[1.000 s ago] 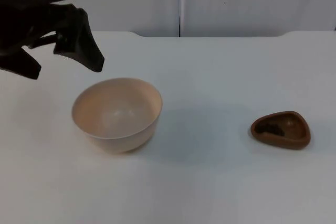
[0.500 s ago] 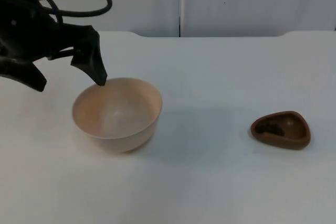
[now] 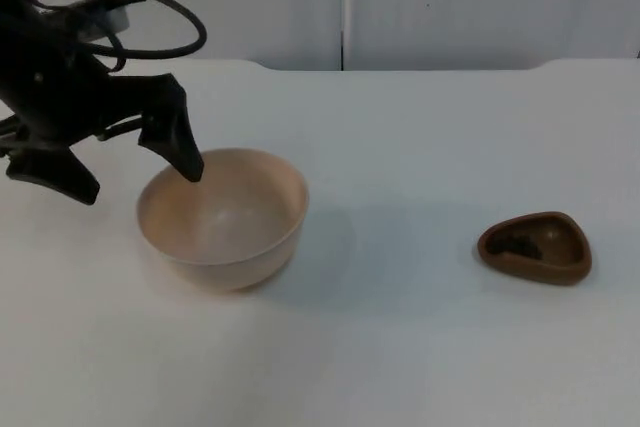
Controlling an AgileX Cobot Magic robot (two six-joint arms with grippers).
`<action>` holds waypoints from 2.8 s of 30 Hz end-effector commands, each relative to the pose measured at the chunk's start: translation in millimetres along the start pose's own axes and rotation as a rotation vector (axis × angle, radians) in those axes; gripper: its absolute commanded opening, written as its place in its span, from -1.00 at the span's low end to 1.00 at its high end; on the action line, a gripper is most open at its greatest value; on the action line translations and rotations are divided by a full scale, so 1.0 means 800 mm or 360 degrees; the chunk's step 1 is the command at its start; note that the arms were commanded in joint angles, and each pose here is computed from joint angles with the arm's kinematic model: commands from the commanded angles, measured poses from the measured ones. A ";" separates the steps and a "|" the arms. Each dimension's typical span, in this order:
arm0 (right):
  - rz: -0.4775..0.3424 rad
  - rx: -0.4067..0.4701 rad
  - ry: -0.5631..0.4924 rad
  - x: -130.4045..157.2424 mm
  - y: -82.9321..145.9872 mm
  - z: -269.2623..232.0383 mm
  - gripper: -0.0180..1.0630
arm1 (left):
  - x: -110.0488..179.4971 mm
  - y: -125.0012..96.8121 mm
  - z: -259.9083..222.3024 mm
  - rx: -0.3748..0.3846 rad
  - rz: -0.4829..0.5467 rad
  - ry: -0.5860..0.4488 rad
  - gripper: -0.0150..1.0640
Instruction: Pick up the bowl with the left hand and pour the coffee beans from the cup into the bowl with the right hand.
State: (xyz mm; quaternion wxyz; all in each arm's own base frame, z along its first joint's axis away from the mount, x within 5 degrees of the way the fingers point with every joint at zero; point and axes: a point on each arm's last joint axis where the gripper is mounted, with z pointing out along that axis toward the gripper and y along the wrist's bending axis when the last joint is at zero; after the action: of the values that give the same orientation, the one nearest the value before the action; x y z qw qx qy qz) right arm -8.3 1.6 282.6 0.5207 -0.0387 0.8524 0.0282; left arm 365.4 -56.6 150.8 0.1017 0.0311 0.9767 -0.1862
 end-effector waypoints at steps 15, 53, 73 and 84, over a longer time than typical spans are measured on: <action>0.0009 0.0010 0.0002 0.002 0.000 0.002 0.98 | -0.006 0.014 0.023 -0.0035 -0.0013 -0.0034 0.84; 0.0009 0.0010 0.0002 0.002 0.000 0.002 0.98 | -0.009 0.017 0.046 -0.0248 0.0037 -0.0093 0.12; 0.0007 0.0013 0.0003 0.002 0.000 0.002 0.98 | -0.009 0.017 0.047 -0.0245 0.0033 -0.0087 -0.98; 0.0007 0.0013 0.0003 0.002 0.000 0.002 0.98 | -0.008 -0.001 0.017 -0.0149 -0.0020 -0.0098 -0.98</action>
State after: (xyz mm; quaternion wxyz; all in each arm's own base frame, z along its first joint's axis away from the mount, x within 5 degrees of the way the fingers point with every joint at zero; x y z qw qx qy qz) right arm -8.3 1.6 282.6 0.5207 -0.0387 0.8524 0.0282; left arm 375.0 -59.0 126.6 0.1210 0.0224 0.9843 -0.1265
